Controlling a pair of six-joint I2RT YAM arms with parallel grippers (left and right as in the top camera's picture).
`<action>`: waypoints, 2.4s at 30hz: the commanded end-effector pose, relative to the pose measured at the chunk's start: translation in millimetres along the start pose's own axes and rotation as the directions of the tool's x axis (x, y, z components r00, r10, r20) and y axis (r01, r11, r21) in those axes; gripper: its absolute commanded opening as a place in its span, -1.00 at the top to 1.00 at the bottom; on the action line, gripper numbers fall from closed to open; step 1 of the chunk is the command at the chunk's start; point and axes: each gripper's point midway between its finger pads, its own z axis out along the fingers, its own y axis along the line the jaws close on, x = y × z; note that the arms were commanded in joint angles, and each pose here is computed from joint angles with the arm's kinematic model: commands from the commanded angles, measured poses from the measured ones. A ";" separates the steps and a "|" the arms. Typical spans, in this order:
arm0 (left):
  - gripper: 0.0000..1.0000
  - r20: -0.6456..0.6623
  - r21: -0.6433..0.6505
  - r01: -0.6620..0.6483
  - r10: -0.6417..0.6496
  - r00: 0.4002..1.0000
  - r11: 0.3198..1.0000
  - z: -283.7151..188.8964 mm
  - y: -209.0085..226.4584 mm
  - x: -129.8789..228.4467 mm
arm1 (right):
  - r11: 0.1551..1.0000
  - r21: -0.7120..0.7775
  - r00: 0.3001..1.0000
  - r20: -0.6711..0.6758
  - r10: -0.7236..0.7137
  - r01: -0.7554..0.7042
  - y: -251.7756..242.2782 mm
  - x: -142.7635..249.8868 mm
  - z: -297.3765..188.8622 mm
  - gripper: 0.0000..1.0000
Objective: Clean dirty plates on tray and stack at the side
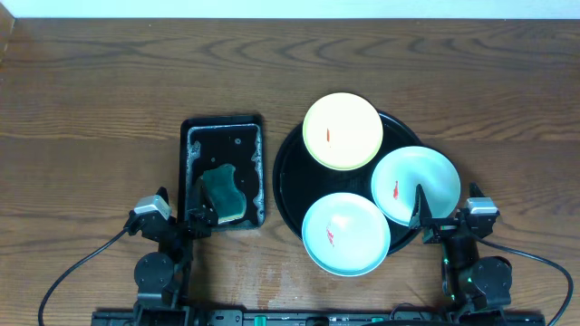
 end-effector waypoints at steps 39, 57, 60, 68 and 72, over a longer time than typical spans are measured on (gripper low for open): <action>-0.68 -0.089 0.099 -0.029 0.038 0.995 0.995 -19.9 -46.6 -58.1 | 0.971 -0.234 0.992 0.122 -0.027 0.055 46.1 -80.7 -21.9 -0.99; -0.68 -0.805 -0.155 -0.070 -0.084 0.588 0.985 -1.5 -71.8 -71.9 | 0.949 -0.282 0.783 -0.618 -0.069 -0.139 82.6 -132.0 42.4 -0.99; -0.67 -0.853 -0.158 -0.049 -0.111 0.510 0.986 -0.4 -73.5 -54.1 | 0.929 -0.307 0.718 -0.693 -0.068 -0.208 93.9 -120.0 50.9 -0.99; -0.54 -0.918 -0.312 -0.153 -0.256 0.303 0.938 -4.8 -35.8 26.3 | 0.883 -0.360 0.672 -0.737 -0.070 -0.302 111.3 -108.6 53.5 -0.99; -0.32 -0.922 -0.332 -0.169 -0.282 0.265 0.928 0.6 -24.9 72.2 | 0.883 -0.357 0.668 -0.741 -0.070 -0.304 111.1 -107.8 52.7 -0.86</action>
